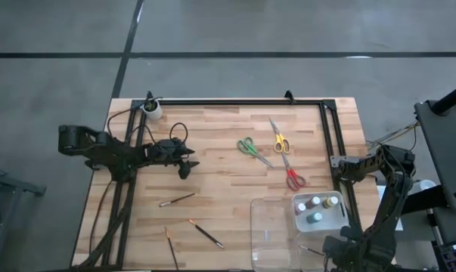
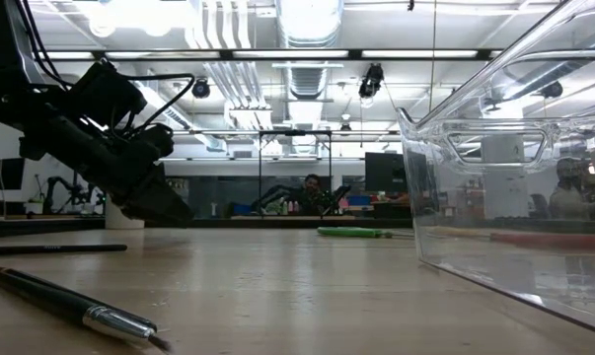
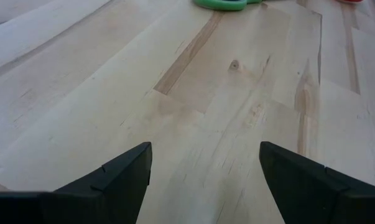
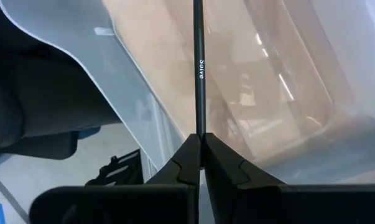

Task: Pick & Place Paint Supplies
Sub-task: Put the top silver paintbrush into the right transparent bin

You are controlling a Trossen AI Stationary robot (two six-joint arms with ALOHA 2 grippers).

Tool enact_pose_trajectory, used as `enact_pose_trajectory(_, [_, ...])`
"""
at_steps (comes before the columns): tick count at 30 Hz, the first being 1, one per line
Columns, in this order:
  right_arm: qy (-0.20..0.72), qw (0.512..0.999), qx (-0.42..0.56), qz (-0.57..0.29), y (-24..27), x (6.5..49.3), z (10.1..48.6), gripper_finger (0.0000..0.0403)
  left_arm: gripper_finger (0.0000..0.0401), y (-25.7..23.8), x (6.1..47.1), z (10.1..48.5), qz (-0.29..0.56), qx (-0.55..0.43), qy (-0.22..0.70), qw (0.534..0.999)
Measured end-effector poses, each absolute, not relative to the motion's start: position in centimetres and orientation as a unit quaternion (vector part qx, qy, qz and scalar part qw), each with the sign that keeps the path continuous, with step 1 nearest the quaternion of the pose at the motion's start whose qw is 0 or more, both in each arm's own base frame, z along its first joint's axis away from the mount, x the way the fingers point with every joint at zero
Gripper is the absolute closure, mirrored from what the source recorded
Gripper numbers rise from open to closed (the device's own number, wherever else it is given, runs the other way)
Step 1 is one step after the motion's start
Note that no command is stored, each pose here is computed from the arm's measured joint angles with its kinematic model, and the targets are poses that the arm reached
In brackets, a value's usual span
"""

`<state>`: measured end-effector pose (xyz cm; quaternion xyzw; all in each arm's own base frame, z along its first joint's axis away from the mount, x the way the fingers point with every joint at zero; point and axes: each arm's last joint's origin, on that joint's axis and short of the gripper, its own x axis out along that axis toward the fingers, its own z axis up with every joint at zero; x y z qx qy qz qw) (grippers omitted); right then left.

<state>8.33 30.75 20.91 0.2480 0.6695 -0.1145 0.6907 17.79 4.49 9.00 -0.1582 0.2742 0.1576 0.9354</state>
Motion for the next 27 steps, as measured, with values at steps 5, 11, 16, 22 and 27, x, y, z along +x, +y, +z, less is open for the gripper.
enact_pose_trajectory(5, [0.667,0.684,0.265,-0.130,30.75,8.32,20.93,0.0394,0.0097,4.48,17.78,8.99,0.158,-0.158,0.274,0.935])
enact_pose_trajectory(11, [0.666,0.681,0.272,-0.139,30.70,8.31,20.94,0.0380,0.0097,4.49,17.79,9.00,0.158,-0.158,0.274,0.935])
enact_pose_trajectory(16, [0.669,0.682,0.266,-0.130,30.75,8.30,20.95,0.0335,0.0097,4.49,17.79,9.00,0.158,-0.158,0.274,0.935])
enact_pose_trajectory(22, [0.673,0.682,0.259,-0.121,30.79,8.25,20.96,0.0311,0.0097,4.49,17.79,9.00,0.158,-0.158,0.274,0.935])
enact_pose_trajectory(27, [0.673,0.682,0.258,-0.120,30.77,8.24,21.03,0.0310,0.0098,4.49,17.79,9.00,0.158,-0.158,0.274,0.935])
